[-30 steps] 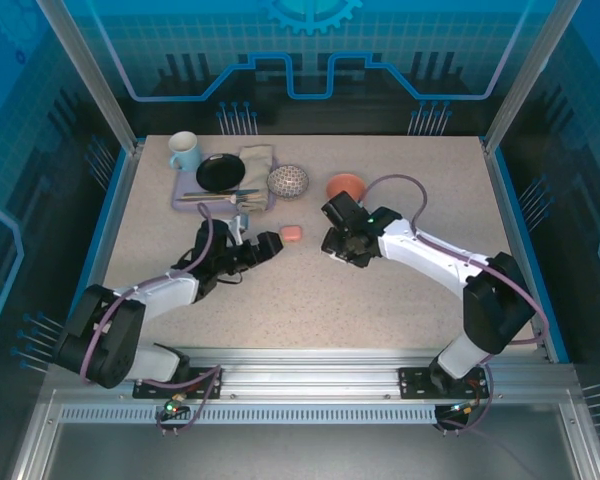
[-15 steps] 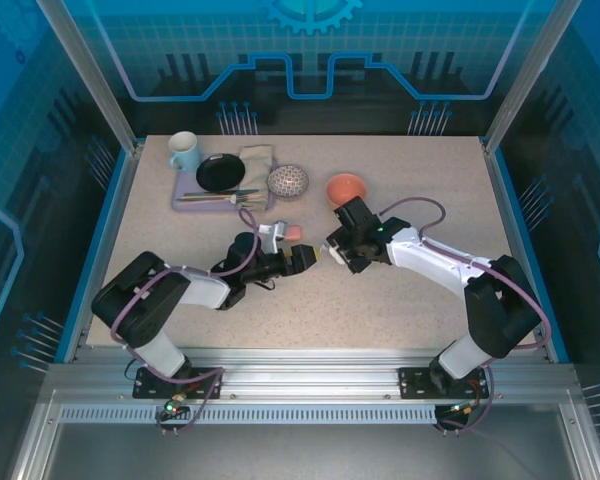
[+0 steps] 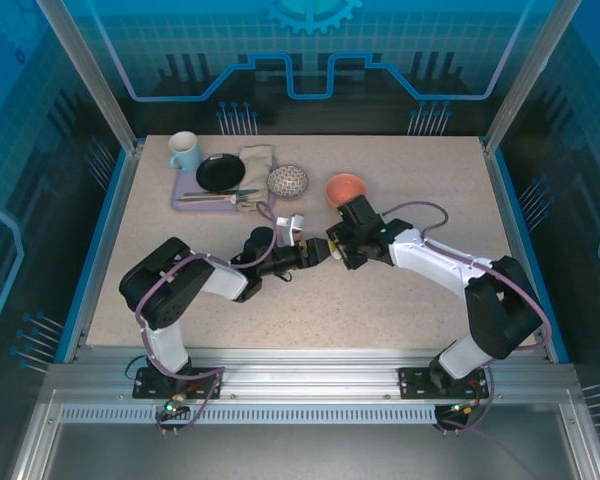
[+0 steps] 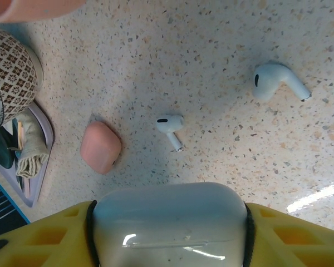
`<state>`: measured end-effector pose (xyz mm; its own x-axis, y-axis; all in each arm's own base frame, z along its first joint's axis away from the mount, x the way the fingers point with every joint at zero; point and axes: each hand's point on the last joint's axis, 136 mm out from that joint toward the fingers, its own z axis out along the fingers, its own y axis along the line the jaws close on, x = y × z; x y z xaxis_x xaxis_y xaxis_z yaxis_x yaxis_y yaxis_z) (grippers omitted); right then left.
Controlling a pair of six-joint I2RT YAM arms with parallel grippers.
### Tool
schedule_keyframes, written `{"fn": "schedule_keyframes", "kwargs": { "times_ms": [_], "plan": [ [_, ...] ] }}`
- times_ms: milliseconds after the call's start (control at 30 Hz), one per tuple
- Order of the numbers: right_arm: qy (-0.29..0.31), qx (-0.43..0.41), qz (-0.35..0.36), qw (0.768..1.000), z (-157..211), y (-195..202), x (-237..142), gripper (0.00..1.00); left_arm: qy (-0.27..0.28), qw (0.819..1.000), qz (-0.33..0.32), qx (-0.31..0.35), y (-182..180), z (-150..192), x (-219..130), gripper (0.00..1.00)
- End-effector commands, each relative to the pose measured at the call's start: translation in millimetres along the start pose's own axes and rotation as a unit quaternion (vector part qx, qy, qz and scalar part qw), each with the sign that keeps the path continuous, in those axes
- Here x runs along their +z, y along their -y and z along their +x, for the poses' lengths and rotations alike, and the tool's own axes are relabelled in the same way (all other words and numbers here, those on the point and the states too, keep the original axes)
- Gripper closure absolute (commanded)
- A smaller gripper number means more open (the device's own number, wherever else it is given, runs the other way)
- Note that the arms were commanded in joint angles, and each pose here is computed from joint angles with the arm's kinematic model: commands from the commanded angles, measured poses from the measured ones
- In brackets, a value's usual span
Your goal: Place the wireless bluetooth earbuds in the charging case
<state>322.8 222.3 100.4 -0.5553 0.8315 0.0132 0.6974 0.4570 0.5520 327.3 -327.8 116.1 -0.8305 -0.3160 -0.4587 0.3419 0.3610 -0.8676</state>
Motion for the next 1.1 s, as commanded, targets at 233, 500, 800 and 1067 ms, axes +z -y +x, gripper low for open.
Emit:
{"fn": "schedule_keyframes", "kwargs": {
  "times_ms": [233, 500, 800, 1067],
  "plan": [
    [-0.002, 0.025, -0.022, 0.999, -3.8, -4.1, -9.9, 0.52, 0.007, 0.999, 0.033, 0.011, 11.2, -1.4, 18.1, 0.37],
    [-0.005, 0.035, -0.032, 0.999, -6.4, -6.5, -9.6, 0.52, 0.023, 0.999, 0.029, 0.005, 4.3, -3.1, 20.0, 0.39],
    [-0.009, 0.038, -0.031, 0.999, -5.0, -4.3, -7.9, 0.52, 0.023, 0.999, 0.035, -0.001, 2.9, -5.8, 28.7, 0.48],
    [-0.008, 0.037, -0.031, 0.999, -5.8, -3.8, -9.1, 0.53, 0.027, 0.999, 0.036, -0.006, 0.8, -7.6, 31.4, 0.57]
  ]
}}
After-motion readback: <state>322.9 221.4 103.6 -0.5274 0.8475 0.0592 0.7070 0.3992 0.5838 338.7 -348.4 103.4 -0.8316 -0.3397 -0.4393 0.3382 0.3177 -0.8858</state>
